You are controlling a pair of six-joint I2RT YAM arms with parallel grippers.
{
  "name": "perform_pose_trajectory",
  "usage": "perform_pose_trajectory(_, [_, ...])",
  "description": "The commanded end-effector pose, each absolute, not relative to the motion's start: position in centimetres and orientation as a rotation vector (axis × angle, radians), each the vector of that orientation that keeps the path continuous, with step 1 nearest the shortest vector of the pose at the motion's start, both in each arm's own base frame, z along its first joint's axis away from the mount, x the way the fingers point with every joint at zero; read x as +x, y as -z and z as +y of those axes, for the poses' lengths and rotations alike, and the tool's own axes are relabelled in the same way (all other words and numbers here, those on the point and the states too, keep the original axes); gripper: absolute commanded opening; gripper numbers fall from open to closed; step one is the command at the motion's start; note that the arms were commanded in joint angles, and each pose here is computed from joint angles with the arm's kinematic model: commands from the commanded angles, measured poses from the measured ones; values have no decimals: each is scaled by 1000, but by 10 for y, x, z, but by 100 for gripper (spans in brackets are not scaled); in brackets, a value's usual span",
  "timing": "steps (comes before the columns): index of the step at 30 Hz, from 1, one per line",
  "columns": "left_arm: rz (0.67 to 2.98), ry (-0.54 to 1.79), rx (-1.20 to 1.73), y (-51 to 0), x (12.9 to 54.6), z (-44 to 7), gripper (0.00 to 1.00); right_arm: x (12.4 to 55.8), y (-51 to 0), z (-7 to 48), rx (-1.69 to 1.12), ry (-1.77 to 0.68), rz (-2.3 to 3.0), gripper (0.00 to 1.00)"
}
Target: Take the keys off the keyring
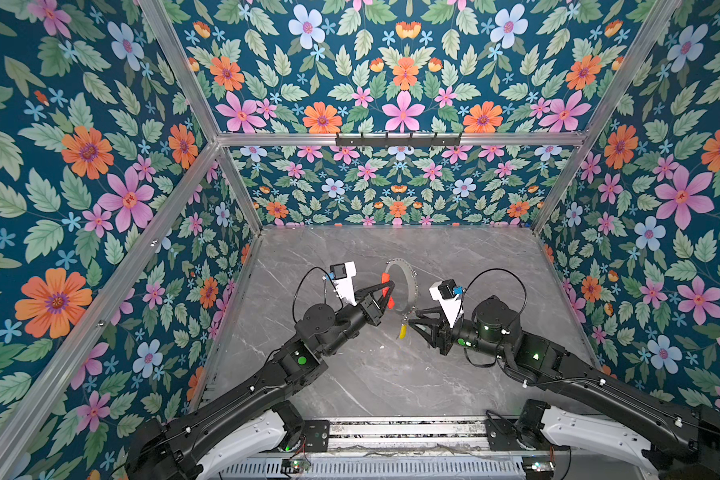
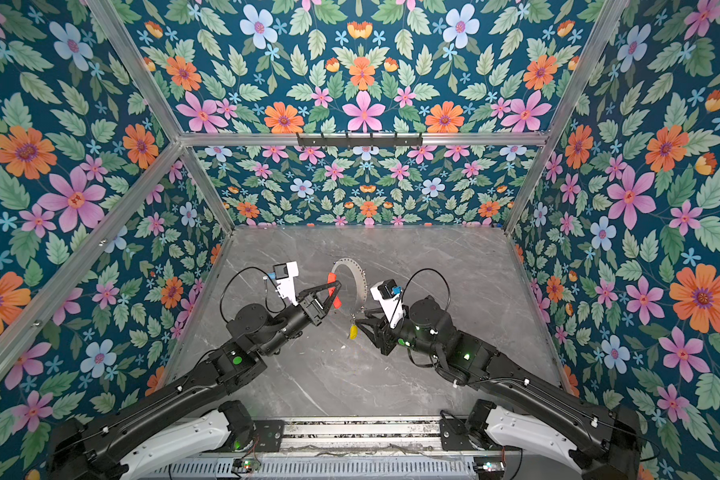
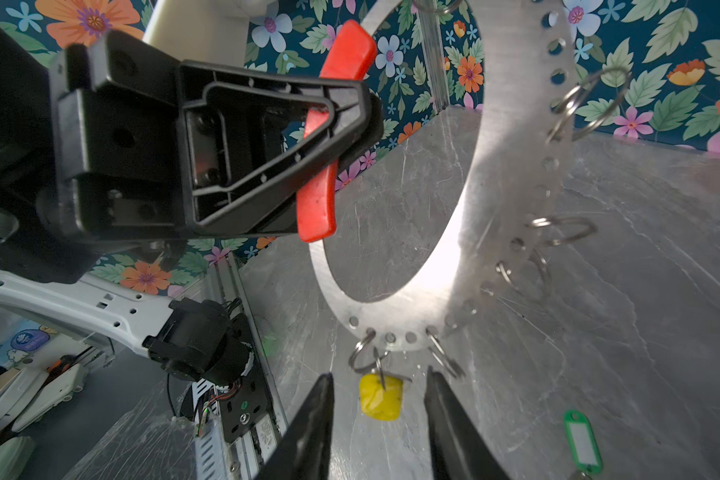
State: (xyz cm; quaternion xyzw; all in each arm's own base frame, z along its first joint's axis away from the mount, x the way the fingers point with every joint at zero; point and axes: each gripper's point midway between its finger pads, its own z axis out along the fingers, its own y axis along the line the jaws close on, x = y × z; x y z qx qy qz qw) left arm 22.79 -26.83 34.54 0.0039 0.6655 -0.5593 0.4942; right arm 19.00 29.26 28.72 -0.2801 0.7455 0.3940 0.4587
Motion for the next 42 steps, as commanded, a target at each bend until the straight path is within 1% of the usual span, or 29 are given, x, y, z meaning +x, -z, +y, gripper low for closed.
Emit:
perform_pose_trajectory(1, [1568,1376,-16,-358,229,-265,0,191,-300,296,-690,-988,1783,36])
perform_pose_trajectory(3, [1571,1372,-21,-356,229,-265,0,190,-302,297,-689,-996,1773,34])
perform_pose_trajectory(16, [1575,1365,-33,-355,230,-264,0,193,-298,305,-705,-995,1797,35])
perform_pose_trajectory(20, [1576,1365,-30,-354,230,-264,0,195,-296,308,-710,-975,1811,38])
perform_pose_trajectory(22, [1576,1367,-31,-354,229,-264,0,197,-294,307,-705,-947,1826,38])
perform_pose_trajectory(34, [1570,1368,-33,-356,228,-263,0,203,-281,307,-699,-893,1880,18])
perform_pose_trajectory(38, [1568,1366,-32,-356,228,-262,0,202,-279,308,-705,-891,1883,14])
perform_pose_trajectory(40, [1570,1366,-32,-356,228,-262,0,201,-279,309,-712,-900,1882,14])
perform_pose_trajectory(42, [1568,1365,-32,-357,228,-262,0,201,-278,311,-719,-904,1888,16])
